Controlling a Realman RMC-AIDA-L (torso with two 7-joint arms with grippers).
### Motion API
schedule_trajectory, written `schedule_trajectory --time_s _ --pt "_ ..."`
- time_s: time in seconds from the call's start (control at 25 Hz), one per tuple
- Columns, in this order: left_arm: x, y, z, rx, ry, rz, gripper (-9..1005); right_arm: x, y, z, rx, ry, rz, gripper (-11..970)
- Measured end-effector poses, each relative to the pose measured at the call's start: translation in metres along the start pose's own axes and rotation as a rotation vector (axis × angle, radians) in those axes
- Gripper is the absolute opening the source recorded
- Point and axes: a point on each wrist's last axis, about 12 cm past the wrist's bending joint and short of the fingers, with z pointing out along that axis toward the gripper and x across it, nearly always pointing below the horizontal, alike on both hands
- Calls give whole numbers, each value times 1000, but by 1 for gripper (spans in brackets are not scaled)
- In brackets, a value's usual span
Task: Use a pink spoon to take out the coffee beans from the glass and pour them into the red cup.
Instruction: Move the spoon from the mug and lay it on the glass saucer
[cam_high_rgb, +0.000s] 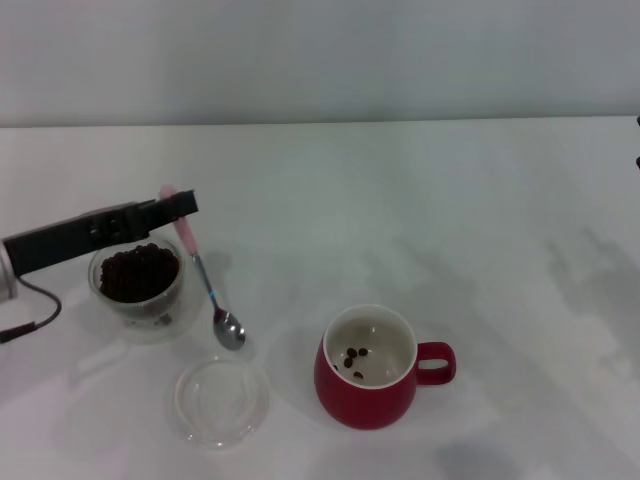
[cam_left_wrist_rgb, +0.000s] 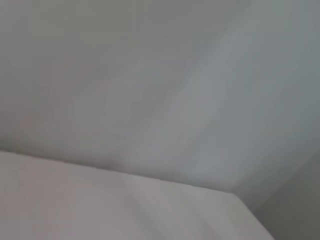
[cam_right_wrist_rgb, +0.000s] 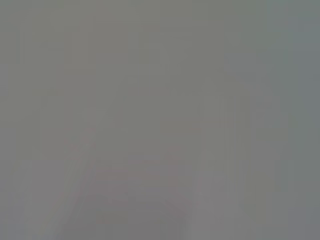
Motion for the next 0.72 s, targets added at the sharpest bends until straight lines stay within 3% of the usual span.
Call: schedule_trajectory --time_s 0.72 --pt "31 8 -18 -32 22 -15 144 -1 2 -2 2 -5 31 528"
